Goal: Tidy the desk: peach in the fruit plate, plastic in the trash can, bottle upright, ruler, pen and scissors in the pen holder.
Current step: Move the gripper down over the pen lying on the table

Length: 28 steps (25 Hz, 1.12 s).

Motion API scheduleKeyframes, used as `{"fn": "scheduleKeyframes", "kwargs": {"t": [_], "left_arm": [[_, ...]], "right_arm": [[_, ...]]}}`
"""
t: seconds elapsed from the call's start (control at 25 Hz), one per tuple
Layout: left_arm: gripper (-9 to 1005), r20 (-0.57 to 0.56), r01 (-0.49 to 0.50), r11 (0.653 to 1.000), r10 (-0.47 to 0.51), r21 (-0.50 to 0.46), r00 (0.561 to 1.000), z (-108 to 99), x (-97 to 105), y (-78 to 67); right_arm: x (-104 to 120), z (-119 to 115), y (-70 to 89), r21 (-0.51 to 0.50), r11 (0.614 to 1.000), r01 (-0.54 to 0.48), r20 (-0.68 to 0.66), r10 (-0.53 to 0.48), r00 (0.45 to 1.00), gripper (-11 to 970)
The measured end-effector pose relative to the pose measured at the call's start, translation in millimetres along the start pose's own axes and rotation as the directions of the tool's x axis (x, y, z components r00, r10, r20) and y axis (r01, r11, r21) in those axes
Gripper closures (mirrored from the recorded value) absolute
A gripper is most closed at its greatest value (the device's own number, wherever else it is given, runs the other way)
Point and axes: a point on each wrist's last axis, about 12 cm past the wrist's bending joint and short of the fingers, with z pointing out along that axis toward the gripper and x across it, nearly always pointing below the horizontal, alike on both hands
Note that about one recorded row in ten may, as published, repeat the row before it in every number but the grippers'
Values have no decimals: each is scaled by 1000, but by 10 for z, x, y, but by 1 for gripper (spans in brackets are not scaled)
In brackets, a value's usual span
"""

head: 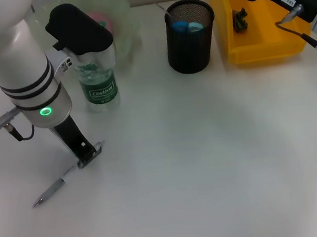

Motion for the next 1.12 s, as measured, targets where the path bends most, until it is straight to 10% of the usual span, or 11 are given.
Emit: {"fn": "scheduleKeyframes", "kwargs": {"t": [0.52, 1.12], "left_arm": [[807, 18, -16, 1000, 16, -4, 1000, -70, -42, -17], [345, -9, 5, 1000, -5, 3, 1000, 16, -14, -9]], "right_arm": [[0, 0, -1, 1, 1000, 4, 0, -4, 1000, 356], [12, 2, 9, 0, 1000, 10, -2, -10, 1000, 355]]}}
